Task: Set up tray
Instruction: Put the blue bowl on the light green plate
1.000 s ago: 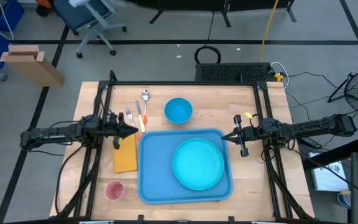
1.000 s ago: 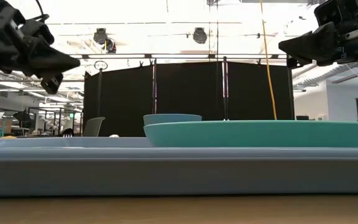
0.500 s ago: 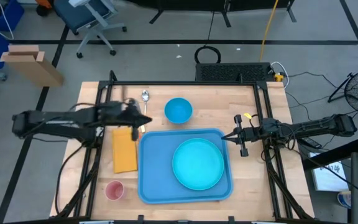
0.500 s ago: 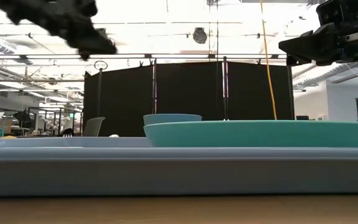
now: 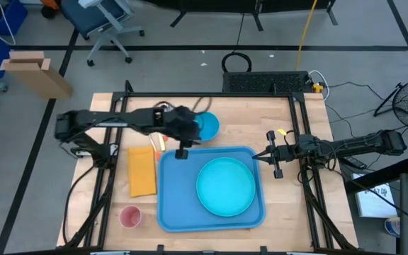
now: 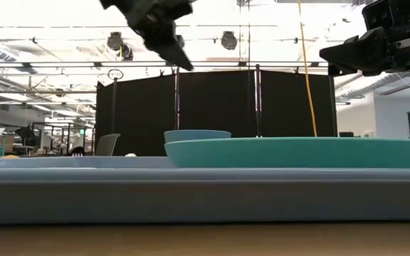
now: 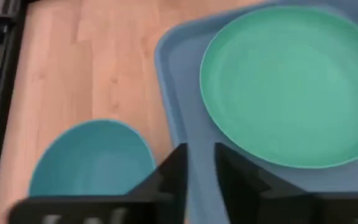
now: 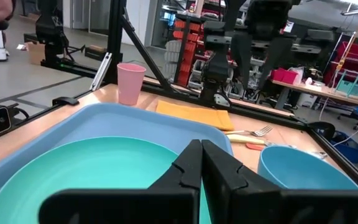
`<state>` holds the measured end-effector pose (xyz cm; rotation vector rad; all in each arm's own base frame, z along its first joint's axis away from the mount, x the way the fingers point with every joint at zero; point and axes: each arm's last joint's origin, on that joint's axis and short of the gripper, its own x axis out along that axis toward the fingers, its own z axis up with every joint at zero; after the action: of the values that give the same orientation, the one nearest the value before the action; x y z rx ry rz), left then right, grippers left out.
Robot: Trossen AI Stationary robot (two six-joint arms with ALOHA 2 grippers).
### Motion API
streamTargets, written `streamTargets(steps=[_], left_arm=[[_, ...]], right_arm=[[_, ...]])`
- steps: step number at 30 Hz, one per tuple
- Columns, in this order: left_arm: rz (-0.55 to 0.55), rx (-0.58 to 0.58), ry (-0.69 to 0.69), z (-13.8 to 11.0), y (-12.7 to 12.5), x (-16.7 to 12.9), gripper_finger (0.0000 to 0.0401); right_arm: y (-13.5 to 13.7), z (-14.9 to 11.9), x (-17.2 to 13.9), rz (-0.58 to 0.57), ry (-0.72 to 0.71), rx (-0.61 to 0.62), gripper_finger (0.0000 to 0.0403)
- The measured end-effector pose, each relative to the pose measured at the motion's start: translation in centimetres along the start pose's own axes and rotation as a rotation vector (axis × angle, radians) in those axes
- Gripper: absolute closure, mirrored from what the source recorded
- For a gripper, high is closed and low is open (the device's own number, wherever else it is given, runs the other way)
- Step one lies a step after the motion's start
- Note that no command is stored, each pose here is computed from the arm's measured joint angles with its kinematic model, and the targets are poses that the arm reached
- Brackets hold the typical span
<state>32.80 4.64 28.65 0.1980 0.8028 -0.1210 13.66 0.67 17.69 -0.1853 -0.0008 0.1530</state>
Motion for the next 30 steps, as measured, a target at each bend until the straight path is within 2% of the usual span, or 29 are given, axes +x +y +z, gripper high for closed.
streamTargets(steps=[6, 9, 13, 21, 30], left_arm=[[-0.061, 0.122, 0.134, -0.6, 1.1, 3.1, 0.0173], [-0.133, 0.11, 0.124, -1.3, 2.0, 4.1, 0.0124], [-0.043, 0.105, 0.213, -2.4, 3.4, 5.5, 0.0085], [-0.028, 0.127, 0.312, -4.0, 4.0, 7.8, 0.0073], [0.0, 0.147, 0.398, -5.4, 4.6, 9.9, 0.0111]], right_arm=[[0.0, 0.0, 0.0, 0.0, -0.002, 0.021, 0.0403], [0.0, -0.1, 0.0, 0.003, 0.013, 0.023, 0.0403], [0.1, -0.4, 0.0, 0.009, 0.046, 0.027, 0.0403], [0.1, -0.5, 0.0, 0.01, 0.051, 0.028, 0.0403], [0.1, -0.4, 0.0, 0.008, 0.045, 0.027, 0.0403]])
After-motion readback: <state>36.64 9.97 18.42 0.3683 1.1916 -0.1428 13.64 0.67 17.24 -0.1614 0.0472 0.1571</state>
